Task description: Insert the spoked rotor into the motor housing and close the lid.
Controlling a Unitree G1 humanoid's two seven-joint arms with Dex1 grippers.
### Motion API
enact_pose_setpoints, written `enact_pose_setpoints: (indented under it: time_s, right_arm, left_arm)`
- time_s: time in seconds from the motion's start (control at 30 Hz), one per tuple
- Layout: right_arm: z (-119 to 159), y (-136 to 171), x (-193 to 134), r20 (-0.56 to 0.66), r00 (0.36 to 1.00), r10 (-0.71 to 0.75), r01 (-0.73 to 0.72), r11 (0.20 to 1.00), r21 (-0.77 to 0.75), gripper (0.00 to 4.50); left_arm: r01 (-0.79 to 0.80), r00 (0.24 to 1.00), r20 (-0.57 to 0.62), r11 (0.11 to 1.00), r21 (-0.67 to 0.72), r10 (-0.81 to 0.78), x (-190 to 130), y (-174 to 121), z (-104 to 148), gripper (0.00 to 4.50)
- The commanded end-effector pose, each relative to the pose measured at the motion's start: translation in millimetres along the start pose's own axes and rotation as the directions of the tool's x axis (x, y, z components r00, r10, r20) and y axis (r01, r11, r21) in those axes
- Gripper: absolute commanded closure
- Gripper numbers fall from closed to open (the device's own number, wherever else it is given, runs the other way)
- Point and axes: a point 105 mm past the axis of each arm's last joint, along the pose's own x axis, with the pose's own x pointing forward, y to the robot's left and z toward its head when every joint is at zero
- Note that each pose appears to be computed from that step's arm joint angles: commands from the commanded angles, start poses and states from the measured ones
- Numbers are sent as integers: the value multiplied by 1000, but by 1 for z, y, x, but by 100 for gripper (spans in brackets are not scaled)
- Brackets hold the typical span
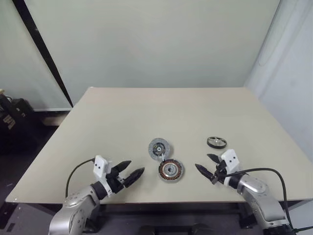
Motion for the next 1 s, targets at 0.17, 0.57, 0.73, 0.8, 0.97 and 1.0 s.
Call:
enact_pose_setpoints:
  time_s: [0.17,0.57,0.73,0.8,0.97,1.0]
  right_arm:
    - [11,-2,-6,42,999,-5,6,1000,-15,49]
    - [10,-17,-17,-11,986,-168,168,986,1,49]
    - [2,-39,-29,-74,944,-322,326,945,38,49]
    - [-1,-42,-31,-96,934,-344,349,936,43,49]
    - [-11,-45,-32,-171,911,-376,388,921,41,49]
    - [-14,-47,-33,-188,905,-382,395,918,40,49]
  left_arm:
    - [6,999,49,999,54,-9,-1,-5,15,7]
    - [72,997,23,995,65,-73,11,-13,11,7]
    - [111,993,25,992,68,-113,18,-21,10,7]
    - [113,993,23,991,69,-114,19,-20,9,7]
    - [126,992,14,990,69,-127,23,-21,6,7]
    - [131,991,10,989,67,-132,24,-21,6,7]
